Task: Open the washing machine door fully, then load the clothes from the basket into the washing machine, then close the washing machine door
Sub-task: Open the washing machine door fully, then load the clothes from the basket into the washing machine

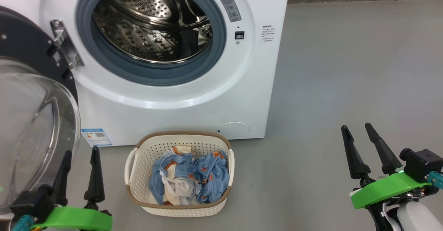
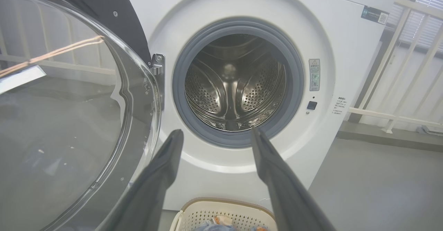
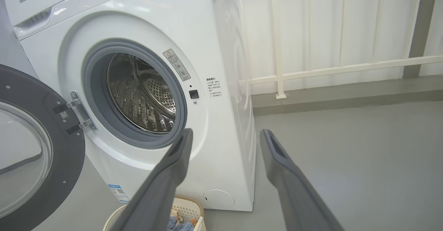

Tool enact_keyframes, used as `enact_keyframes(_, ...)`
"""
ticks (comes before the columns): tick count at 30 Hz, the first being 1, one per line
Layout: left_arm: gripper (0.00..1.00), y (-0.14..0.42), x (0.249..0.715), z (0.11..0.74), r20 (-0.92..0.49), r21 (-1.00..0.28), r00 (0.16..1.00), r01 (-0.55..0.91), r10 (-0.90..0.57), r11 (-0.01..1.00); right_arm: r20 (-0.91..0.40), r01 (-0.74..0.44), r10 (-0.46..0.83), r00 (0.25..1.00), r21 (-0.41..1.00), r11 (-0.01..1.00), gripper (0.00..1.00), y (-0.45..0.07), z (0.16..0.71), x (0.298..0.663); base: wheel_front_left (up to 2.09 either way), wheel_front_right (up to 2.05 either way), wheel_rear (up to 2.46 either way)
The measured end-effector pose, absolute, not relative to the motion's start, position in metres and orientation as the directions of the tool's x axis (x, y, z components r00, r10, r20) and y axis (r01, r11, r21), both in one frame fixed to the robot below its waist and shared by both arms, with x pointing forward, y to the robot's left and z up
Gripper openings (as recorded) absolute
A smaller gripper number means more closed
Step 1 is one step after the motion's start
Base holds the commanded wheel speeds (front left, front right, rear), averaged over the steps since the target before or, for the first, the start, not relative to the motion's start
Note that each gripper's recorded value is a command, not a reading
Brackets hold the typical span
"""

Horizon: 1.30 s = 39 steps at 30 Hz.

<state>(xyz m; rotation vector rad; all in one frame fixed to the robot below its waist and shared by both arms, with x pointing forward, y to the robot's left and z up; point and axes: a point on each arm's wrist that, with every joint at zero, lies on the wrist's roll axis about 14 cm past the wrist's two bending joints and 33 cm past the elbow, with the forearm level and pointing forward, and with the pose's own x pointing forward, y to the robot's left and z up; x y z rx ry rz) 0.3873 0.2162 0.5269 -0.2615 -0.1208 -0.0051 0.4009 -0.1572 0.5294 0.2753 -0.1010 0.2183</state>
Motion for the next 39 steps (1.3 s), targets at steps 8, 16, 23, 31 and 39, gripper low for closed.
enact_keyframes(8,1.0,0.2102,0.3853,0.5215,0.108,-0.263,0.994,0.037,-0.009,0.964,0.137,-0.213,0.182,0.974,0.255,0.943,1.0,-0.1643,0.5328,0.399,0.0,0.0,0.0)
enact_keyframes(16,1.0,0.2113,0.3828,0.5222,0.111,-0.261,0.994,0.038,-0.009,0.965,0.145,-0.215,0.183,0.972,0.25,0.944,1.0,-0.1649,0.5359,0.3996,0.0,0.0,0.0)
enact_keyframes(23,1.0,0.2137,0.3815,0.5209,0.108,-0.263,0.994,0.029,-0.001,0.964,0.149,-0.216,0.184,0.972,0.243,0.946,1.0,-0.1645,0.5372,0.4006,0.0,0.0,0.0)
enact_keyframes(31,1.0,0.2129,0.3817,0.5195,0.105,-0.265,0.994,0.036,-0.008,0.964,0.147,-0.215,0.183,0.972,0.246,0.945,1.0,-0.1644,0.5362,0.4016,0.0,0.0,0.0)
enact_keyframes(39,1.0,0.212,0.3822,0.5193,0.104,-0.264,0.994,0.039,-0.012,0.964,0.149,-0.212,0.179,0.973,0.249,0.945,1.0,-0.1648,0.5367,0.401,0.29,-0.29,0.0)
